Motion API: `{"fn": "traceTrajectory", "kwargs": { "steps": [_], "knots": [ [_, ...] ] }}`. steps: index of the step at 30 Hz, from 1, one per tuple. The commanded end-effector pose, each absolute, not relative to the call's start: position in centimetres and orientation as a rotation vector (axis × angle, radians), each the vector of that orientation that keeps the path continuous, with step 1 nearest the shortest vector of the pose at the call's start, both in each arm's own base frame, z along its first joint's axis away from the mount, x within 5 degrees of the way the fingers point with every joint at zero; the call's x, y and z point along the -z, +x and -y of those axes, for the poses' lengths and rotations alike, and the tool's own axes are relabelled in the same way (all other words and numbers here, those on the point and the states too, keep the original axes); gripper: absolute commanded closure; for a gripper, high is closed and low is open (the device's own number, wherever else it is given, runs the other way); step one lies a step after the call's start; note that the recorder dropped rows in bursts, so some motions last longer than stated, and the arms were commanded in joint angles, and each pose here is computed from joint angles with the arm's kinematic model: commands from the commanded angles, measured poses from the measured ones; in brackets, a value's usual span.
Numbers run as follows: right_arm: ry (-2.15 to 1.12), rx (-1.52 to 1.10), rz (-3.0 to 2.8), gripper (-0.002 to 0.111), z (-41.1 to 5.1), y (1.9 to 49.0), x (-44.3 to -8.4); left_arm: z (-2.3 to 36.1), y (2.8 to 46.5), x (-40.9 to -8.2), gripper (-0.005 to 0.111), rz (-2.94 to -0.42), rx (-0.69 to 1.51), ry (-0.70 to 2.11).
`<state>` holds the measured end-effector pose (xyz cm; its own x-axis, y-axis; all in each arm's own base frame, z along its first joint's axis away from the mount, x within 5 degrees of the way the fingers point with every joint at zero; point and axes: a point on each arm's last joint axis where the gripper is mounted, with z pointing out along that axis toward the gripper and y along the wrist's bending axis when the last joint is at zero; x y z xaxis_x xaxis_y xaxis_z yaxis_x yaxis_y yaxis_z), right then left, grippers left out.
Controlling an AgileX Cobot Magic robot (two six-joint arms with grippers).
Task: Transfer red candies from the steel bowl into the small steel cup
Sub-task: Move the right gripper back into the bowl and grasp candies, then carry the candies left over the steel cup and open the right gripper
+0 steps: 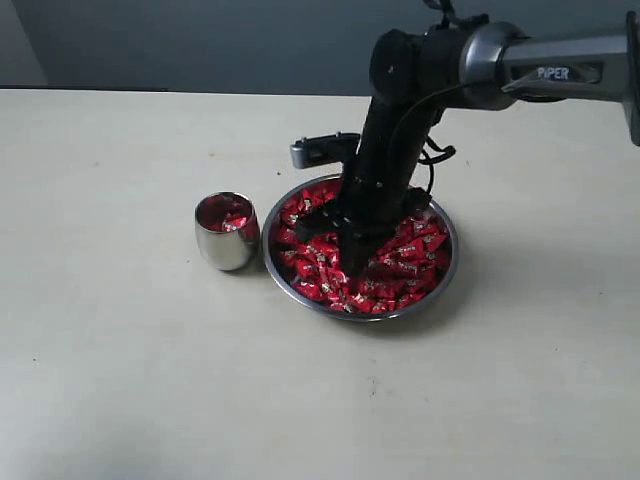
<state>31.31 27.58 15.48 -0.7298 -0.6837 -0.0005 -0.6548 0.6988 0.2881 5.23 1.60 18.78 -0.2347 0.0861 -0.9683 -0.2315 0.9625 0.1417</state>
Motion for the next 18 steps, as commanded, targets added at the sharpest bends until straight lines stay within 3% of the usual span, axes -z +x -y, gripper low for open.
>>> {"fn": "traceTrajectory", "kwargs": {
  "steps": [1,6,11,18],
  "knots": [
    [1.154,0.455,2.885,0.109,-27.4,31.3,-18.8,-1.6,5.2,-18.7,0.106,-1.774,-0.295,-0.107],
    [1.160,0.570,2.966,0.109,-27.6,31.2,-21.4,-1.6,5.2,-18.7,0.106,-1.774,-0.295,-0.107],
    [1.094,0.905,3.046,0.109,-29.4,31.7,-22.8,-1.6,5.2,-18.7,0.106,-1.774,-0.295,-0.107],
    [1.010,1.098,3.007,0.109,-32.3,34.2,-21.4,-1.6,5.2,-18.7,0.106,-1.774,-0.295,-0.107]
  ]
}}
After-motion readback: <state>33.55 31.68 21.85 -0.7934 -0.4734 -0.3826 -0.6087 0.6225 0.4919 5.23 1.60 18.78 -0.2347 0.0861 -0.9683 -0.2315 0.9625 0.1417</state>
